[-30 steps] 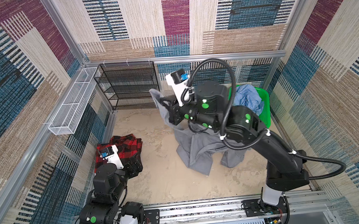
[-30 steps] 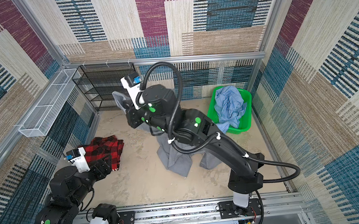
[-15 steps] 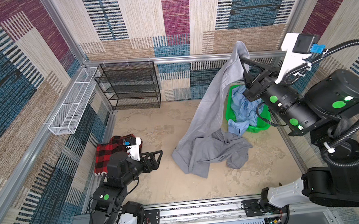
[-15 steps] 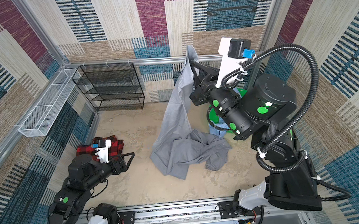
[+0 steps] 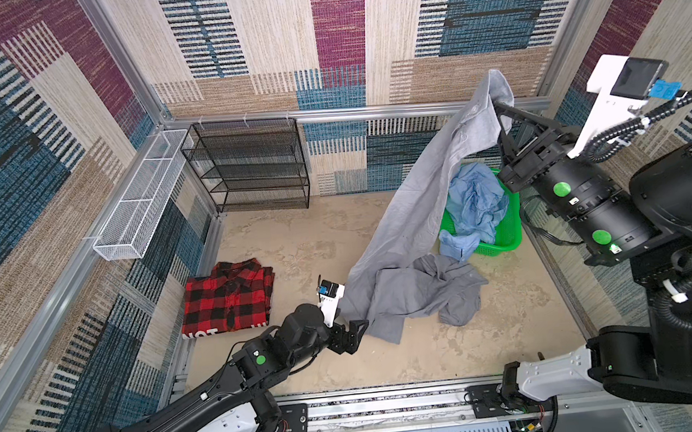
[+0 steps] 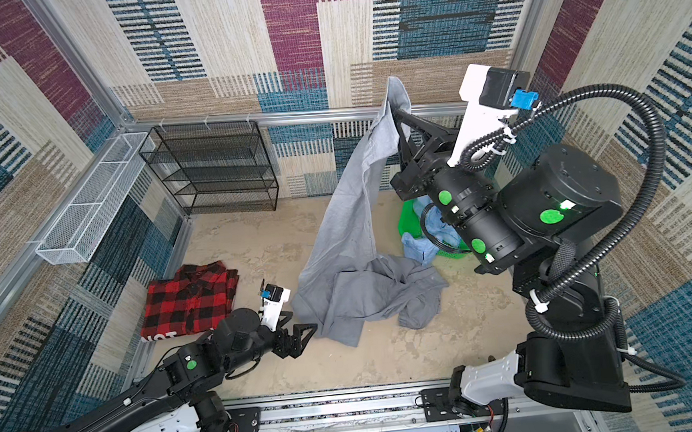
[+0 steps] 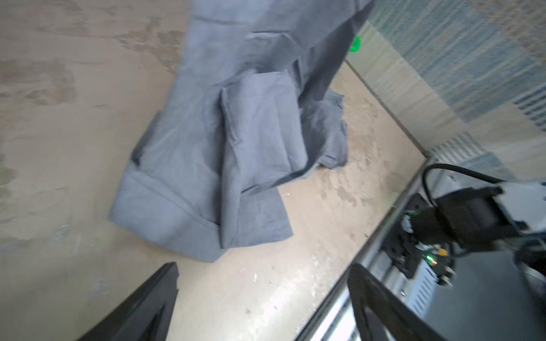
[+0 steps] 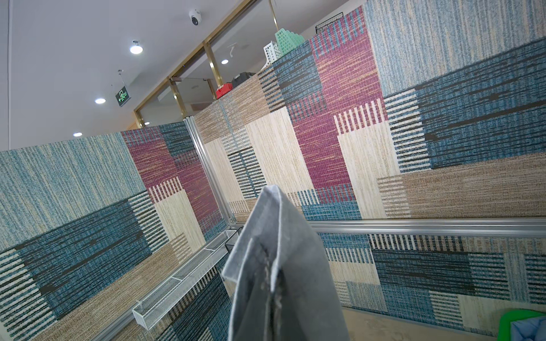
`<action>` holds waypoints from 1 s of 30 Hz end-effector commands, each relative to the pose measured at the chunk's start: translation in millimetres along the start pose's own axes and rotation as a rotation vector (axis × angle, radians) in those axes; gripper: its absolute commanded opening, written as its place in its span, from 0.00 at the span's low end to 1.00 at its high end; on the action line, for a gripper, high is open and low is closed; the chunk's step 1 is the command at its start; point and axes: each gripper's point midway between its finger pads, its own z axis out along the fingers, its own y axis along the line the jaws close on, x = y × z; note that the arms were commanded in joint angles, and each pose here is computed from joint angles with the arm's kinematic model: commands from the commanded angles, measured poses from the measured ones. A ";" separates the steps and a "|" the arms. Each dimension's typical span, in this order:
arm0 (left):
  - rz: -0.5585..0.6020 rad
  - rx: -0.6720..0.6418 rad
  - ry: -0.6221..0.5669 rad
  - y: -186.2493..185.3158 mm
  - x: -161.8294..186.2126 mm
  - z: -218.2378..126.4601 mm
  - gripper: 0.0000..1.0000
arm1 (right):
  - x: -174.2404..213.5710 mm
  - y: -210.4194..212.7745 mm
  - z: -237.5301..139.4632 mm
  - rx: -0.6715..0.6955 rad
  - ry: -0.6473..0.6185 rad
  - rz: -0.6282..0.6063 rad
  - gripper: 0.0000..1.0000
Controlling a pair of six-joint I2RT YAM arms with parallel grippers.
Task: Fold and stack the long sleeve shirts
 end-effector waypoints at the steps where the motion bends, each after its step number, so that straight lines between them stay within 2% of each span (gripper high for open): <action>1: 0.000 -0.175 -0.199 34.7 -21.7 -5.4 0.94 | -8.7 3.2 -7.6 -0.043 -0.013 0.020 0.00; 4: -0.024 -0.190 -0.237 45.9 -10.0 -3.2 0.99 | -7.0 7.9 -10.1 -0.078 -0.001 0.021 0.00; 15: -0.043 -0.098 -0.296 45.7 11.0 6.9 0.97 | -10.5 16.6 -18.5 -0.154 0.002 0.025 0.00; 18: -0.060 -0.057 -0.282 44.9 25.7 12.5 0.94 | -11.0 19.9 -20.8 -0.180 0.002 0.029 0.00; 23: -0.097 -0.034 -0.292 49.7 37.9 17.9 0.78 | -11.6 32.1 -24.8 -0.256 0.006 0.035 0.00; 30: -0.128 0.025 -0.336 49.2 44.4 23.3 0.70 | -8.0 43.7 -29.5 -0.332 0.019 0.033 0.00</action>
